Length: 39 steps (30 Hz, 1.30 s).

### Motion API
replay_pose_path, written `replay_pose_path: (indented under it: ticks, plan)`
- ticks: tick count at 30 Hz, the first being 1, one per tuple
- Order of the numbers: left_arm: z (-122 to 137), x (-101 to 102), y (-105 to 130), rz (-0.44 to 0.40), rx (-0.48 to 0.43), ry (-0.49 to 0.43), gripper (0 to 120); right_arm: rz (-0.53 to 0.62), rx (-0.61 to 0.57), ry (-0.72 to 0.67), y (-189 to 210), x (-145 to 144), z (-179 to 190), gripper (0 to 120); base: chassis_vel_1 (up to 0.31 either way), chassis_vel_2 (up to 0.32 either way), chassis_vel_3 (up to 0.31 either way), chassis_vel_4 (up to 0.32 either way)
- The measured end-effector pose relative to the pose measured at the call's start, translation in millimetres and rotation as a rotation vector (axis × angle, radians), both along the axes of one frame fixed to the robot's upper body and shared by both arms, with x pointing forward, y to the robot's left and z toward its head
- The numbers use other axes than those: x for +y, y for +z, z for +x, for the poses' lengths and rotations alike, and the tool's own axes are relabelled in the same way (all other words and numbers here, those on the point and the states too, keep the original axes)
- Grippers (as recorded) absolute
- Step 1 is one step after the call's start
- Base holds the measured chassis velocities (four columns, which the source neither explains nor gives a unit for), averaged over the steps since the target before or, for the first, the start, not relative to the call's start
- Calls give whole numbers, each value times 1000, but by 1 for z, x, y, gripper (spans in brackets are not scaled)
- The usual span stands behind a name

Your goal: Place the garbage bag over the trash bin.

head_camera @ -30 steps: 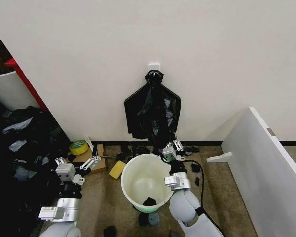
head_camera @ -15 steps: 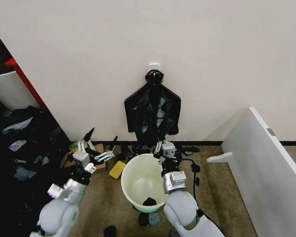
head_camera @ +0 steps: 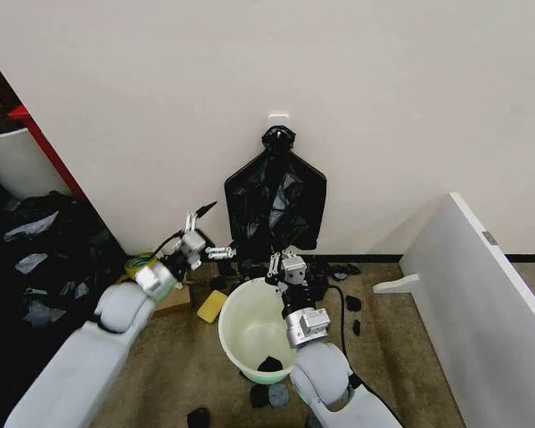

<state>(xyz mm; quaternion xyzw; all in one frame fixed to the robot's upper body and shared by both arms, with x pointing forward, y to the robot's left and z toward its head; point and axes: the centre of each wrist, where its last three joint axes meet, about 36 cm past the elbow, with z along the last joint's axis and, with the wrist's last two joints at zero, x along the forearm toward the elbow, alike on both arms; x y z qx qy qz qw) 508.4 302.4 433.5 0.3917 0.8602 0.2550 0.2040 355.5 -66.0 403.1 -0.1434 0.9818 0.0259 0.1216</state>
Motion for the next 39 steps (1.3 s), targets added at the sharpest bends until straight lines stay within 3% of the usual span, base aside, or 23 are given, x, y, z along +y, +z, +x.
replay_pose_path:
  ticks: [7,10,12,16,19,24,33,37,39]
  plan:
    - [25,0,11,179,-63,-55,100,-12,-9,-3,0,-1,1,0,0,0,0,0]
    - [41,-11,13,275,-98,-73,97,-11,-14,-7,2,-1,1,0,0,0,0,0]
    - [44,-14,13,287,-102,-76,94,-11,-15,-9,2,-1,0,0,0,0,0,0]
    - [50,-20,12,314,-105,-83,78,-11,-23,-6,5,-2,-2,0,0,0,0,0]
    - [52,-21,13,320,-104,-86,73,-11,-25,-5,5,-3,-2,0,0,0,0,0]
    - [53,-23,10,324,-82,-80,47,-10,-29,-5,7,-4,-4,0,0,0,0,0]
    - [50,-26,4,279,-19,-47,19,-8,-34,-2,8,-6,-8,0,0,0,0,0]
    - [46,-28,-2,223,16,8,2,-8,-39,7,8,-5,-13,0,0,0,0,0]
    - [43,-30,-4,183,34,34,0,-10,-40,9,8,-5,-14,0,0,0,0,0]
